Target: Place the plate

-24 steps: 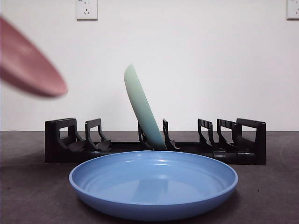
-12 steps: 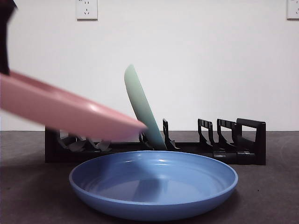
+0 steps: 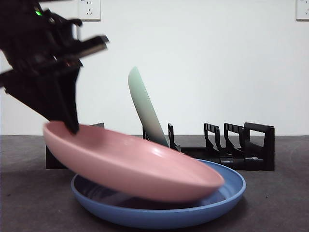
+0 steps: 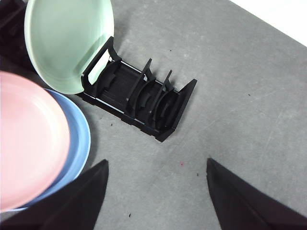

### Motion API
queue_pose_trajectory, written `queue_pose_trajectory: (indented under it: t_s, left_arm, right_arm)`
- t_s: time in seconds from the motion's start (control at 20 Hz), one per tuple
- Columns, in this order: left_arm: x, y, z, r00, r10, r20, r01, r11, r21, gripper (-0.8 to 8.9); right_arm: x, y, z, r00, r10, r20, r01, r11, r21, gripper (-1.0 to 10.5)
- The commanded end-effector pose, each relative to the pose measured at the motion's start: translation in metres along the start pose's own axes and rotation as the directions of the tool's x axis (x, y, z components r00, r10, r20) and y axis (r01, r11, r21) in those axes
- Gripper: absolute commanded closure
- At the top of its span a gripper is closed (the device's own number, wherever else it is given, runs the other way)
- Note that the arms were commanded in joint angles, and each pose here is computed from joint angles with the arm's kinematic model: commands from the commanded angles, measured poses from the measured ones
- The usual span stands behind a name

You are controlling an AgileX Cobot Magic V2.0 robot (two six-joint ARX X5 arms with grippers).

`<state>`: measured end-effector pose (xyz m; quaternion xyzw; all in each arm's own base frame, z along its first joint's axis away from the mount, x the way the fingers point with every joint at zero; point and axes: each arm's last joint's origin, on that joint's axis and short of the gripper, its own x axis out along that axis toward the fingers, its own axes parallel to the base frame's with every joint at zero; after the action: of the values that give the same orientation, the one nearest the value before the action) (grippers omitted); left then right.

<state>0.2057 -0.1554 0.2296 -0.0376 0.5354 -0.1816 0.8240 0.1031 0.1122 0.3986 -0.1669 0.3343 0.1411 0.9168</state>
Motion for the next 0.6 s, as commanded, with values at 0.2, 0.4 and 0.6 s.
queue_pose_trajectory:
  t_s: [0.2,0.4,0.6]
  left_arm:
    - [0.027,-0.010,0.006,1.000,-0.022,0.002,0.022,1.000,0.006,8.08]
    - [0.043,-0.010,0.007,1.000,-0.010,-0.022,0.011,1.000,0.008,8.07]
    - [0.056,-0.009,0.003,0.997,0.016,-0.076,-0.016,1.000,0.006,7.20]
  right_arm:
    - [-0.003,0.001,0.002,1.000,0.004,0.002,-0.004,1.000,0.005,6.2]
    - [-0.003,0.001,0.002,1.000,0.002,-0.006,-0.002,1.000,0.007,6.2]
    - [-0.003,0.001,0.002,1.000,0.002,-0.005,-0.002,1.000,0.007,6.2]
